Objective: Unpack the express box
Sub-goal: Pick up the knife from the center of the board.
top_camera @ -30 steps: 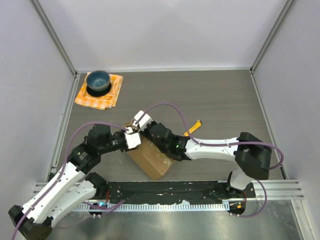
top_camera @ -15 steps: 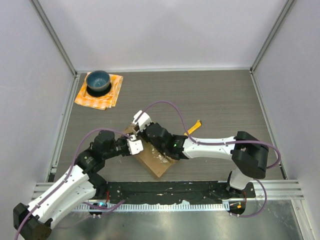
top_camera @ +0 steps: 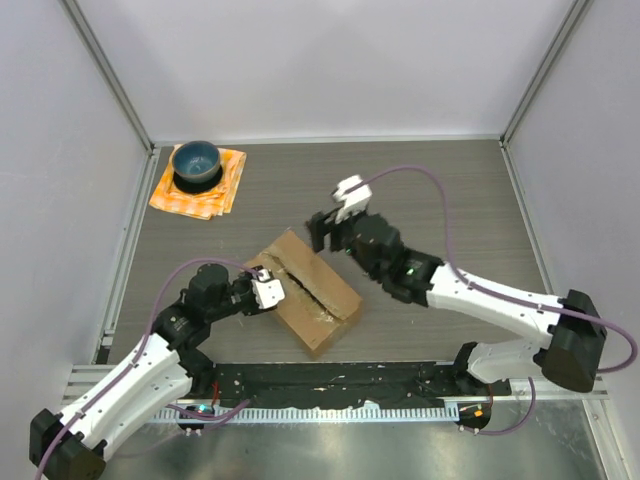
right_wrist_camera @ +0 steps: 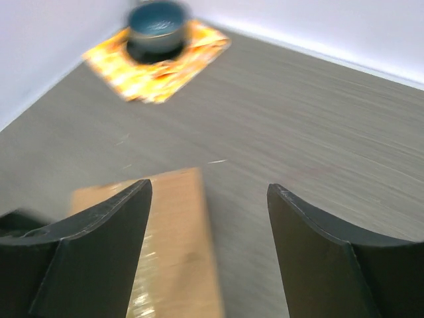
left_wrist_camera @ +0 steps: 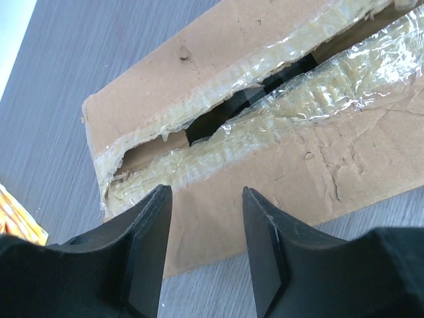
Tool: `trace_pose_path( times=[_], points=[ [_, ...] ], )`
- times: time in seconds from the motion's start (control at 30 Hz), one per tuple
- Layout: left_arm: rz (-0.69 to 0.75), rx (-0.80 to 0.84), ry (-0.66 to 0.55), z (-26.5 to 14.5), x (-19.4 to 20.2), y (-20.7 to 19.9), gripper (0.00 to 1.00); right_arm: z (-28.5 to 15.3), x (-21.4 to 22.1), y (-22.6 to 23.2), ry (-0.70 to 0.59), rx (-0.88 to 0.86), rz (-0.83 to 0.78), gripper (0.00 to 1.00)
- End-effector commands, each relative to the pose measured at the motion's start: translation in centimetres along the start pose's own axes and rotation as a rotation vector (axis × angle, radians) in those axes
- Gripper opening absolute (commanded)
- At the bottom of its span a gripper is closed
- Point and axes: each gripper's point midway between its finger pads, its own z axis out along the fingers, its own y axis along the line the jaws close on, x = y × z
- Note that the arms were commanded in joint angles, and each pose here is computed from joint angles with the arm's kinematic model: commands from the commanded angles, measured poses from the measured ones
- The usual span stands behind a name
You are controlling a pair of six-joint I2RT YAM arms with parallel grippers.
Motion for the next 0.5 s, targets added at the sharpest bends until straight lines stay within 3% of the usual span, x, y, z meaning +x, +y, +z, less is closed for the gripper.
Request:
trace_pose_path(
  times=[0.0,0.07,0.17,0.2,0.23,0.3,0.4,0.47],
  points=[
    [-0.01,-0.025,-0.094,-0.9,-3.5,1.5,0.52,-0.9,3.8,-11.1,0.153,0.28,0.218,0.76],
    [0.0,-0.033,-0.113,-1.2,-4.4,2.0,0.62,-1.4,7.0,-15.0,0.23,0.367,0.31,0.76],
    [0.041,-0.047,-0.106,-1.5,-4.6,2.7,0.67,-2.0,10.6,-17.5,0.323,0.45,0.328,0.76],
    [0.043,-0.064,-0.097,-1.6,-4.5,3.0,0.69,-2.1,11.4,-17.8,0.342,0.462,0.328,0.76],
    [0.036,-0.093,-0.083,-1.8,-4.4,3.7,0.79,-2.2,12.0,-18.2,0.356,0.481,0.322,0.76],
    [0.02,-0.117,-0.076,-2.1,-4.6,4.3,0.81,-2.3,14.1,-18.9,0.406,0.516,0.309,0.76],
    [-0.001,-0.143,-0.092,-2.7,-5.4,5.0,0.98,-1.9,16.6,-19.8,0.472,0.548,0.318,0.76],
    [-0.009,-0.148,-0.113,-3.1,-6.3,5.4,1.0,-1.2,17.1,-20.1,0.483,0.56,0.312,0.75]
  ],
)
